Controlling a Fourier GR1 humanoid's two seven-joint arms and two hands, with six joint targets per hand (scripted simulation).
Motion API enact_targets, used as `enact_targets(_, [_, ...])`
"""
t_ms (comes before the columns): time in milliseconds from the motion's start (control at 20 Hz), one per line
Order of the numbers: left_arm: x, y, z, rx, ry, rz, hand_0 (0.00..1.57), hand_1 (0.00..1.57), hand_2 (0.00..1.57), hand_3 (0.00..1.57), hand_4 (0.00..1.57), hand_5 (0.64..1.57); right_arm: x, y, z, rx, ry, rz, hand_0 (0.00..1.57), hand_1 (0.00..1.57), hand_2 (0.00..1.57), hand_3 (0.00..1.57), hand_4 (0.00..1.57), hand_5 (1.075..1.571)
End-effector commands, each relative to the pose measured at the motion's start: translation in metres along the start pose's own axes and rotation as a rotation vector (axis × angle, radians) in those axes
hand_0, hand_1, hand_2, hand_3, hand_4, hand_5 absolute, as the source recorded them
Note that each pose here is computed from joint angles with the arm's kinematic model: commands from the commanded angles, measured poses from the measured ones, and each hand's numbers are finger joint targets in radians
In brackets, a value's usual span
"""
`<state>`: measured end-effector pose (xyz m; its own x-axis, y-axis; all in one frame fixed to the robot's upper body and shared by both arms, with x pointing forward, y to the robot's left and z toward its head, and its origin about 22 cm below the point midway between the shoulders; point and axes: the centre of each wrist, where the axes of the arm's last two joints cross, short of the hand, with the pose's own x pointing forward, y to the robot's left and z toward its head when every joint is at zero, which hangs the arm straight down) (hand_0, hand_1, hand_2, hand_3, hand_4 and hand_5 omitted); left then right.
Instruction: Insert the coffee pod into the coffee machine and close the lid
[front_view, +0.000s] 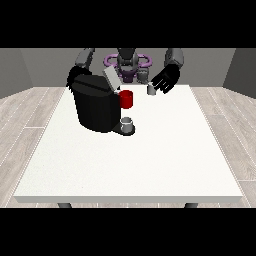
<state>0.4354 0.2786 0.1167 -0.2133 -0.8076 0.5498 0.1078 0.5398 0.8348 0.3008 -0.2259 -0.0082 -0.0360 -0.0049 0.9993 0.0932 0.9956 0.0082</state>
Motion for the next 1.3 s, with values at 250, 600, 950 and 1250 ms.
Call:
enact_targets(250, [0.013, 0.052, -0.008, 0.104, -0.036, 0.001, 1.02, 1.02, 1.21, 1.23, 0.5, 1.571, 0.036, 0.019, -0.01, 0.019, -0.051, 0.013, 0.0, 0.0, 0.0, 0.0, 0.49, 1.571])
enact_targets(600, [0.047, 0.087, -0.02, 0.171, -0.042, 0.014, 1.28, 1.28, 1.33, 1.27, 0.48, 1.571, 0.018, 0.006, -0.003, 0.054, -0.09, 0.048, 0.0, 0.0, 0.0, 0.0, 0.55, 1.571])
enact_targets(950, [0.055, 0.101, -0.023, 0.178, -0.04, -0.01, 1.28, 1.28, 1.31, 1.23, 0.5, 1.571, 0.049, 0.012, -0.02, 0.039, -0.117, 0.028, 0.0, 0.0, 0.0, 0.0, 0.53, 1.571])
enact_targets(1250, [0.065, 0.103, -0.027, 0.18, -0.072, -0.033, 1.31, 1.31, 1.33, 1.23, 0.49, 1.571, 0.056, 0.025, -0.024, 0.025, -0.143, 0.015, 0.0, 0.0, 0.0, 0.0, 0.51, 1.571])
